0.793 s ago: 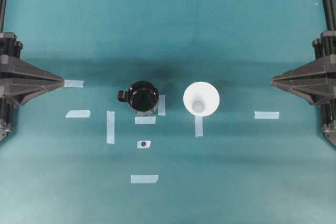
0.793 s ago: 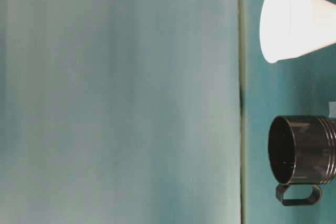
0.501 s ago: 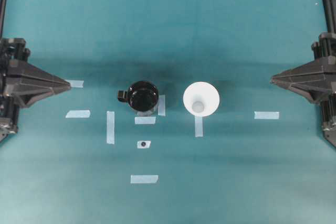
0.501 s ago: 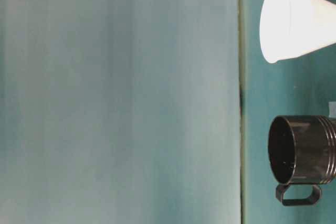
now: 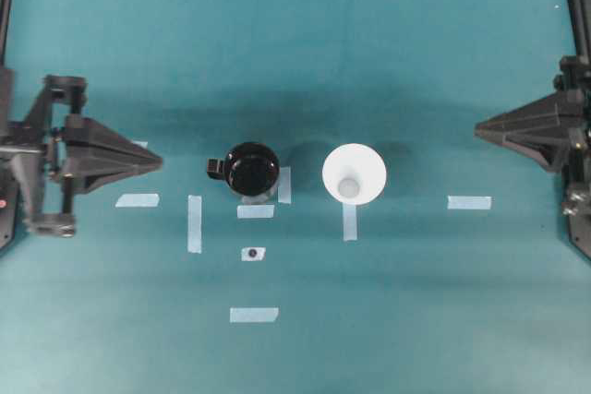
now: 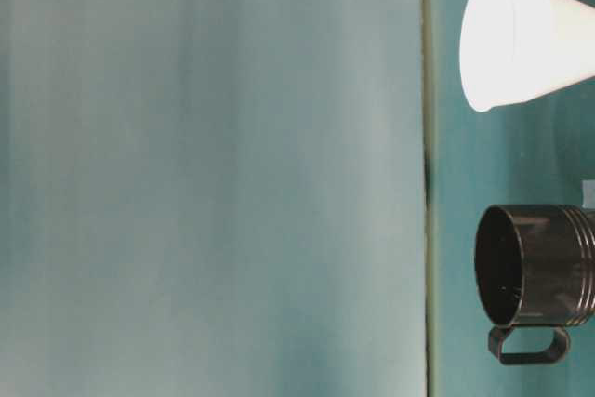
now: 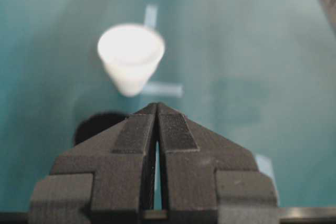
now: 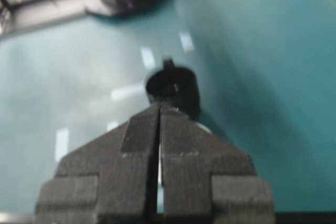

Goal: Holding the cup holder with the left arm, the right arm places the cup into the cup holder.
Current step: 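Move both grippers forward toward the black holder and white cup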

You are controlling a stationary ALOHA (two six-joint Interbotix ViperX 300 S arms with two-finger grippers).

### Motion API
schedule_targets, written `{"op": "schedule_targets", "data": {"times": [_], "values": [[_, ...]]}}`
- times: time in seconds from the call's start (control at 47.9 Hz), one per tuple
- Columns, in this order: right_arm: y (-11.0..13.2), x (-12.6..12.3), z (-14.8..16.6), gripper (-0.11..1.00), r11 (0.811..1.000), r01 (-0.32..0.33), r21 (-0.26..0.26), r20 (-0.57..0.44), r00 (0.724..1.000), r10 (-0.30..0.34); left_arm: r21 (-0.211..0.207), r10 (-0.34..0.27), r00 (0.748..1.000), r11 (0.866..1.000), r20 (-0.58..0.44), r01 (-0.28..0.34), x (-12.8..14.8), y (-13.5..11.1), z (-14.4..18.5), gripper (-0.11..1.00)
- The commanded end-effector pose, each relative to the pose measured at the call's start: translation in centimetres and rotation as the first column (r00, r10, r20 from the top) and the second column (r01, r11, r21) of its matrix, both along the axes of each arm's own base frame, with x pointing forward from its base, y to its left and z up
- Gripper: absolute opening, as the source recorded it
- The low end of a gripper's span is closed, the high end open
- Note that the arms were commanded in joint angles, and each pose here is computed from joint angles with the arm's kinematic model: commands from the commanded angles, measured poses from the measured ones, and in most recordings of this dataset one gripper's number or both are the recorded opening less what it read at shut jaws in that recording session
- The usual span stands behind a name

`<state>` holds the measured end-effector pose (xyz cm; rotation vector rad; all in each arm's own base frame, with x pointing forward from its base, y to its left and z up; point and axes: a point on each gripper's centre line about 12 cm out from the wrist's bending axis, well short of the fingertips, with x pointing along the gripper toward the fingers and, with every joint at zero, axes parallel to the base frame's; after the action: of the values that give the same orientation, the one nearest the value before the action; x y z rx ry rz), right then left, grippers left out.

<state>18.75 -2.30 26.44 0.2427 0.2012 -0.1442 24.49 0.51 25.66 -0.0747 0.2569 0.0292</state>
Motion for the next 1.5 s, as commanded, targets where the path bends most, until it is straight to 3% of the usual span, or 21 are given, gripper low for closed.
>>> {"op": "schedule_targets", "data": {"times": [0.0, 0.355, 0.501, 0.584, 0.897, 1.085, 1.273, 1.481], "values": [[-0.2, 0.6, 0.6, 0.02, 1.0, 0.009, 0.02, -0.061, 0.998, -0.008, 0.012, 0.002, 1.0, 1.0, -0.013, -0.002, 0.5, 0.1, 1.1, 0.03], [-0.6, 3.4, -1.0, 0.02, 0.999, 0.013, 0.049, -0.279, 0.96, 0.001, 0.09, 0.007, 0.984, 0.996, -0.175, 0.009, 0.9, 0.8, 0.7, 0.03], [-1.3, 4.7, -2.3, 0.02, 0.997, 0.036, 0.065, -0.45, 0.893, -0.003, 0.085, 0.009, 0.968, 0.996, -0.25, 0.013, 1.7, 0.9, 0.2, 0.03], [-1.9, 5.4, -2.4, 0.02, 0.997, 0.05, 0.062, -0.498, 0.867, -0.012, 0.084, 0.013, 0.955, 0.996, -0.296, 0.012, 2.0, 1.1, 0.1, 0.03], [-3.0, 7.4, -2.6, 0.02, 0.995, 0.078, 0.064, -0.563, 0.826, -0.028, 0.079, 0.012, 0.903, 0.997, -0.429, 0.025, 3.5, 1.2, -0.2, 0.03], [-3.3, 8.7, -2.8, 0.02, 0.995, 0.076, 0.068, -0.601, 0.799, -0.02, 0.084, 0.009, 0.891, 0.996, -0.454, 0.032, 4.8, 1.3, -0.1, 0.03], [-3.5, 10.2, -3.1, 0.02, 0.994, 0.077, 0.076, -0.648, 0.761, -0.009, 0.082, 0.004, 0.846, 0.996, -0.533, 0.046, 5.1, 1.2, -1.0, 0.03], [-3.8, 11.6, -4.0, 0.02, 0.994, 0.078, 0.08, -0.677, 0.736, -0.003, 0.081, 0.005, 0.834, 0.996, -0.552, 0.048, 5.4, 1.3, -1.3, 0.03]]}}
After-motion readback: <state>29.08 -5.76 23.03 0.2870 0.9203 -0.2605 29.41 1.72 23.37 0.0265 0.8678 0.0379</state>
